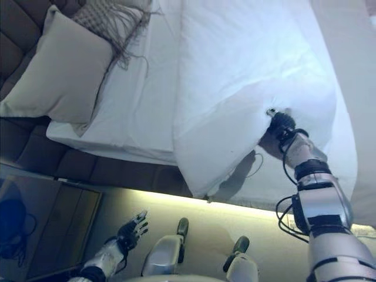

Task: Make the bed neatly

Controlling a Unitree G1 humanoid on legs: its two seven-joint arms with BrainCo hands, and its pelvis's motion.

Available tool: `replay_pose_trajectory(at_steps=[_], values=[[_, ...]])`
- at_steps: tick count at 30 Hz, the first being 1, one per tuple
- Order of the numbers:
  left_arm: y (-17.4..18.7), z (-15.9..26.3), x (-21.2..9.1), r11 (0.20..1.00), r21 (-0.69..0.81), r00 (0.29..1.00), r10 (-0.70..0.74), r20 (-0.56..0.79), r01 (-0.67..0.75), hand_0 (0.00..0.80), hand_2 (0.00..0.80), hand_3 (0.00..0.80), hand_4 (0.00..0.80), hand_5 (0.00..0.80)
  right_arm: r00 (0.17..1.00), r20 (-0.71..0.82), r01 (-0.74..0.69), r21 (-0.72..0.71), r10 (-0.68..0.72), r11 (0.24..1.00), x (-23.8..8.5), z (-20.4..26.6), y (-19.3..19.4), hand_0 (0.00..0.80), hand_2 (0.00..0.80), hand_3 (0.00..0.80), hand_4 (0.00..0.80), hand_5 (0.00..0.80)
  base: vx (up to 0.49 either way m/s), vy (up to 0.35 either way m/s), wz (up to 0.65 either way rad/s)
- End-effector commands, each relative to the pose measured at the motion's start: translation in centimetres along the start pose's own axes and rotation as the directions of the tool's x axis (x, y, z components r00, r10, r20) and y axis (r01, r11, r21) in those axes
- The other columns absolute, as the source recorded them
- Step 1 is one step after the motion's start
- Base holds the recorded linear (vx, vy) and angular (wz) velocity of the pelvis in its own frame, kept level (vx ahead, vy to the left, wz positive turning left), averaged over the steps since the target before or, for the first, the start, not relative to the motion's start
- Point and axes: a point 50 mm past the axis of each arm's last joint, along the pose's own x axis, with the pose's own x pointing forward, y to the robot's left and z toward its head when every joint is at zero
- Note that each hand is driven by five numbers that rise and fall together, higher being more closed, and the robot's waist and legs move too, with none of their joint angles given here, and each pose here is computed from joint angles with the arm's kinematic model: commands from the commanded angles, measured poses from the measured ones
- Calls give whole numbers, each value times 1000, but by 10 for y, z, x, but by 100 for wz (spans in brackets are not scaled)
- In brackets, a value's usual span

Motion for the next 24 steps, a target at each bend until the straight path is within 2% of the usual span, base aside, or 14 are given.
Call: replay_pose_trajectory(at_steps=[1, 3, 5, 8, 11, 15, 18, 22, 24], values=[[-24, 11, 8, 990, -35, 991, -137, -3, 137, 0, 0, 0, 0, 0, 955, 31, -294, -51, 296, 954, 10, 4, 65, 800, 800, 800, 800, 800, 143, 8, 7], [-38, 11, 10, 970, -136, 979, -205, 2, 204, 0, 0, 0, 0, 0, 948, 4, -318, -52, 319, 947, 12, -9, 75, 800, 800, 800, 800, 800, 148, 16, 8], [-57, 12, 12, 916, -277, 955, -295, 28, 291, 0, 0, 0, 0, 0, 938, -22, -346, -52, 345, 937, 13, -21, 85, 800, 800, 800, 800, 800, 135, 11, 5], [-90, 22, 15, 846, -364, 916, -397, 59, 390, 0, 0, 0, 0, 0, 924, -33, -382, -41, 381, 923, 14, -33, 103, 800, 800, 800, 800, 800, 78, -37, 5], [-116, 35, 19, 796, -438, 898, -435, 65, 417, 0, 0, 0, 0, 0, 911, -22, -412, -19, 411, 911, 14, -39, 120, 800, 800, 800, 800, 800, 25, -96, 1], [-140, 52, 22, 715, -564, 892, -442, 96, 414, 0, 0, 0, 0, 0, 891, 19, -454, 1, 454, 891, 14, -38, 143, 800, 800, 800, 800, 800, -52, -146, -4], [-156, 60, 24, 623, -681, 891, -444, 97, 385, 0, 0, 0, 0, 0, 862, 65, -504, 24, 502, 863, 14, -32, 166, 800, 800, 800, 800, 800, -120, -165, -6], [-173, 68, 24, 453, -826, 883, -457, 108, 336, 0, 0, 0, 0, 0, 809, 134, -582, 48, 573, 811, 9, -20, 195, 800, 800, 800, 800, 800, -116, -148, -4], [-176, 68, 24, 419, -847, 881, -460, 112, 326, 0, 0, 0, 0, 0, 794, 147, -601, 53, 590, 797, 7, -19, 202, 800, 800, 800, 800, 800, -62, -108, -3]])
